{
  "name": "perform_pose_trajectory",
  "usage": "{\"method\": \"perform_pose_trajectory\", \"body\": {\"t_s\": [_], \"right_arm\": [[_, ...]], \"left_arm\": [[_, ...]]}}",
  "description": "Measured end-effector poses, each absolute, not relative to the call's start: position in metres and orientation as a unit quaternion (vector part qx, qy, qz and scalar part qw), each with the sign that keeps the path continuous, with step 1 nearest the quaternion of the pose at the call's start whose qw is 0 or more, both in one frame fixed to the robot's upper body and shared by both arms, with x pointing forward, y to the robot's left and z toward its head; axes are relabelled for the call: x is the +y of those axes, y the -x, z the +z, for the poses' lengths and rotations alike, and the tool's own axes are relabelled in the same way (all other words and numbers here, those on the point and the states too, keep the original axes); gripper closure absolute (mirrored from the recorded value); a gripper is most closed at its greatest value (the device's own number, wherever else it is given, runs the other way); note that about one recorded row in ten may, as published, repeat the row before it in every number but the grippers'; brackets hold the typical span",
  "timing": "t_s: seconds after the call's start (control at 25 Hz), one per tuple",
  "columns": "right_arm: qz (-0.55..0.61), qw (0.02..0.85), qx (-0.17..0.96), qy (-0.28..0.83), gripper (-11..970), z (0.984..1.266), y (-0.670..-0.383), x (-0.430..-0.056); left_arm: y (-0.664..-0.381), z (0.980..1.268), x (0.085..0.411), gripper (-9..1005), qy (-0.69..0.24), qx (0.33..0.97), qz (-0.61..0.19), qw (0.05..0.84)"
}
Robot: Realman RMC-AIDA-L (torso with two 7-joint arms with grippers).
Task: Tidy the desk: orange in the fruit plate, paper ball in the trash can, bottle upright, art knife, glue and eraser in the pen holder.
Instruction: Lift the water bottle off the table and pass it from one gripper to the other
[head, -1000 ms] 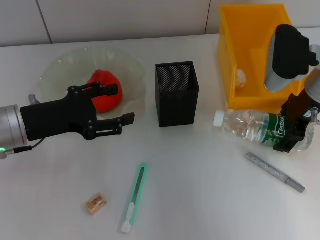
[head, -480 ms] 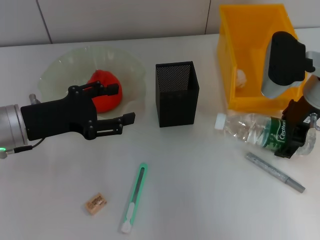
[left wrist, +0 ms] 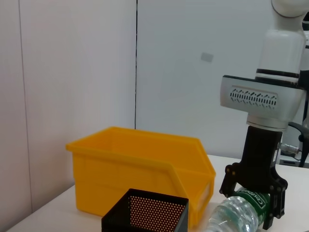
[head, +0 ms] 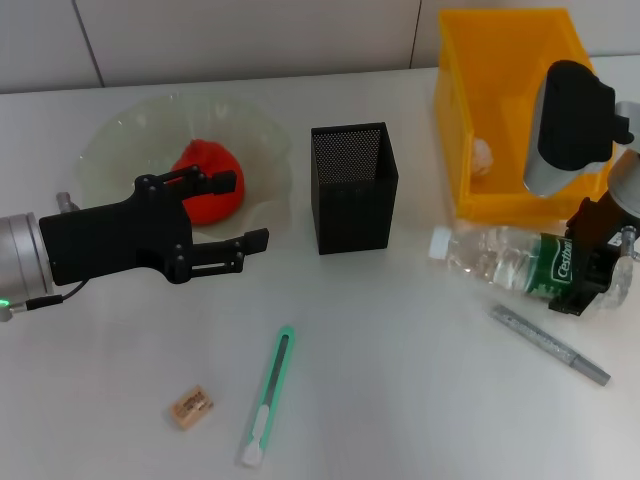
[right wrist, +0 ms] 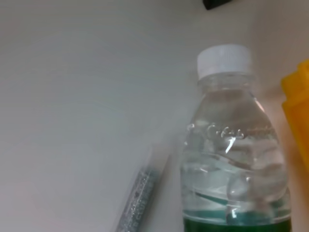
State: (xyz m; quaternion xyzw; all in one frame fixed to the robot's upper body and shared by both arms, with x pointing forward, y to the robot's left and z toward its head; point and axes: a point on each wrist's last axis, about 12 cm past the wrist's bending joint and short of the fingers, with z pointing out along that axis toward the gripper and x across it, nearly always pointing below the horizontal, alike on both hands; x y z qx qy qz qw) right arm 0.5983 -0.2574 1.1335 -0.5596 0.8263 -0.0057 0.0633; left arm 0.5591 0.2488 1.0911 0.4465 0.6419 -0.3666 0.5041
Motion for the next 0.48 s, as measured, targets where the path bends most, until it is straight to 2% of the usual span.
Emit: {"method": "perform_pose_trajectory", "body": {"t_s": [0.48], "right_arm": [[-0.006, 0.076, 0.829, 0.554, 188, 1.1367, -0.5902, -0.2603]], "left_arm": [[-0.5585, 1.0906, 0.2491, 199, -0.448, 0.641, -0.365, 0.505]]}}
